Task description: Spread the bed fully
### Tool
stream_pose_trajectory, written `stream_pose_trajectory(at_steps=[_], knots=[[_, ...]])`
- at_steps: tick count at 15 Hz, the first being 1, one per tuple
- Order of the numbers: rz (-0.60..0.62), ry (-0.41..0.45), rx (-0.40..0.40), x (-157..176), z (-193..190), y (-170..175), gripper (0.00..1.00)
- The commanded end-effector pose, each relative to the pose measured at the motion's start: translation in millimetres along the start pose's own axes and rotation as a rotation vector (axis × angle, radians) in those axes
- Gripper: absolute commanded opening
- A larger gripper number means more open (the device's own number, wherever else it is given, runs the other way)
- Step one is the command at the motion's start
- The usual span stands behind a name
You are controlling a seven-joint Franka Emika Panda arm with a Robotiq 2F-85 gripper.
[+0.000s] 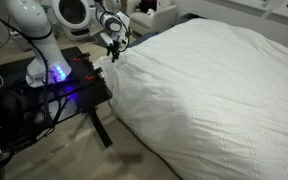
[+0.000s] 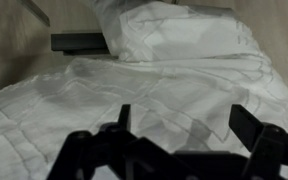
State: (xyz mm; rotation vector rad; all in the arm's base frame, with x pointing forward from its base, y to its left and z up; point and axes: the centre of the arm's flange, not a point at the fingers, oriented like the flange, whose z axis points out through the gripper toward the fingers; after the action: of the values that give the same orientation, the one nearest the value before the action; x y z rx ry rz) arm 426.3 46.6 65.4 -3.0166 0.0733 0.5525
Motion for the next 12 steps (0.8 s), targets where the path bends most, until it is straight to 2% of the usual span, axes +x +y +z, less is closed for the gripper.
stream_pose_trajectory(at_steps=[1, 8, 10, 11, 12], knots=[[0.001, 0.101, 0.027, -9.9, 17.3, 8.7, 1.00], [-0.010, 0.297, 0.047, -16.7, 44.8, 14.3, 1.00], [-0.007, 0.323, 0.052, -16.9, 47.6, 14.5, 1.00], [-0.011, 0.317, 0.053, -16.5, 48.4, 15.5, 0.75], [-0.011, 0.317, 0.055, -15.8, 49.1, 16.8, 0.74]])
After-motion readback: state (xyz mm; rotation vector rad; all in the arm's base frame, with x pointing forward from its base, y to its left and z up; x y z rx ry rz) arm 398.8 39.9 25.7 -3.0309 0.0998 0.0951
